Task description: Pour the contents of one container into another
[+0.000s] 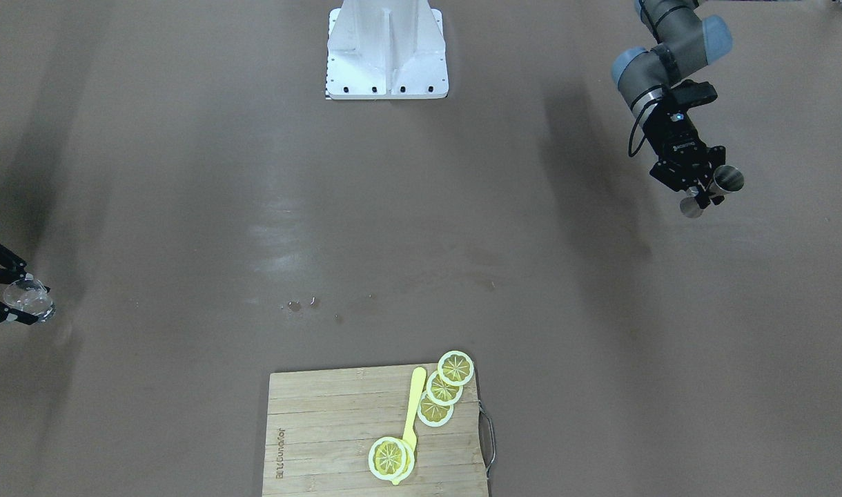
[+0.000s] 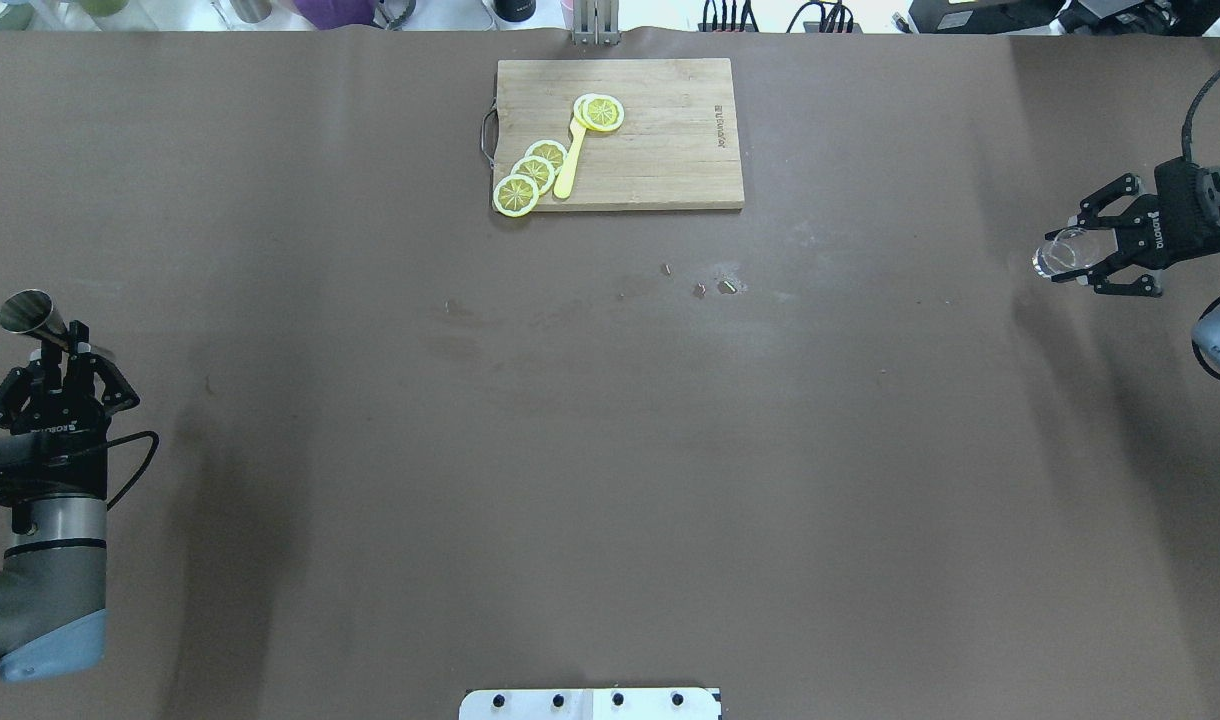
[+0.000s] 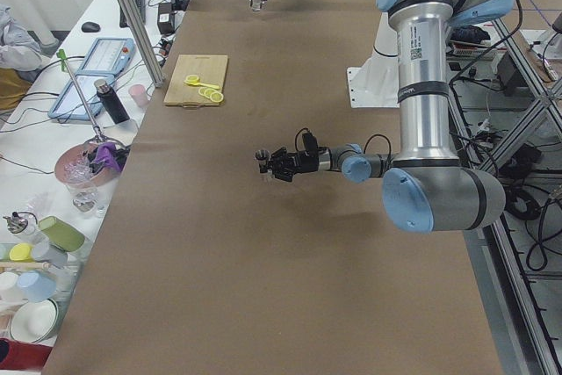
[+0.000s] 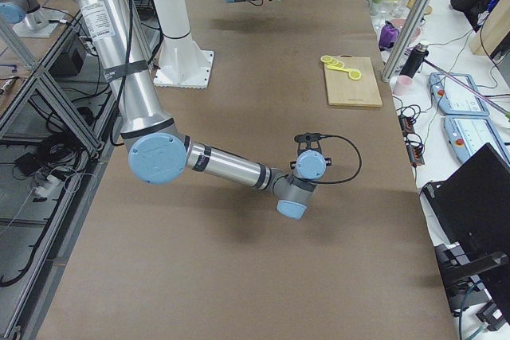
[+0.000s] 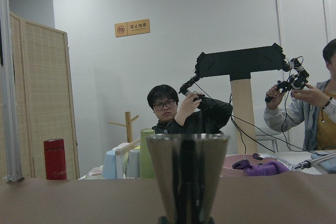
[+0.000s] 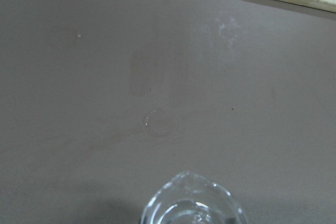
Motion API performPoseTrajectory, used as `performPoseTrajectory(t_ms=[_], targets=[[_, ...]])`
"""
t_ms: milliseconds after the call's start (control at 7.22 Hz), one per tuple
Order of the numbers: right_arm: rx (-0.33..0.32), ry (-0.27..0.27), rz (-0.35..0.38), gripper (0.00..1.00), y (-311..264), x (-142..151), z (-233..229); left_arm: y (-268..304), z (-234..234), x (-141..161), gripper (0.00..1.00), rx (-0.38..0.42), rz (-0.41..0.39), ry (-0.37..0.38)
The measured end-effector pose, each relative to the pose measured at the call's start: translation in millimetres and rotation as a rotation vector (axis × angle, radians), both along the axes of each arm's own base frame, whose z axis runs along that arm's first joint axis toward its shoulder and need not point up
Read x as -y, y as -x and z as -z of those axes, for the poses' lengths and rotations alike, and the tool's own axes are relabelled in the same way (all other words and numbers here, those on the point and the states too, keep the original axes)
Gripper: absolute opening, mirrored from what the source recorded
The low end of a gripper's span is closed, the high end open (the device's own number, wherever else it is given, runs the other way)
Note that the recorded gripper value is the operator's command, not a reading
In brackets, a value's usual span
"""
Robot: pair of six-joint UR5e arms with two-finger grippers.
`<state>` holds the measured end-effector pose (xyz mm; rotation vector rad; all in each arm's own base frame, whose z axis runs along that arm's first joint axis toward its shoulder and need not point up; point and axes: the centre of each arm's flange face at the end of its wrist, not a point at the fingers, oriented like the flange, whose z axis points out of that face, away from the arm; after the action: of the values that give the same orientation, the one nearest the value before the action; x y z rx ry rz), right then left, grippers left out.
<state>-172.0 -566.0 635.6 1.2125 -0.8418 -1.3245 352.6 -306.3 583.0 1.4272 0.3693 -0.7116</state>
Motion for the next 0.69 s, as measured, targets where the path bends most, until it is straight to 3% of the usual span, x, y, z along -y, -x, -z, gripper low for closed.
performPoseTrajectory(t_ms=[277, 693], targets=[[0.011, 0.008, 0.023, 0.0, 12.8, -1.6, 3.1, -7.5, -13.8, -6.7, 0.0, -0.012, -0.001, -0.015], [0.034, -0.026, 0.058, 0.0, 26.5, -13.3, 1.0, -30.1, -36.2, -22.3, 0.0, 0.022, -0.039, -0.017]])
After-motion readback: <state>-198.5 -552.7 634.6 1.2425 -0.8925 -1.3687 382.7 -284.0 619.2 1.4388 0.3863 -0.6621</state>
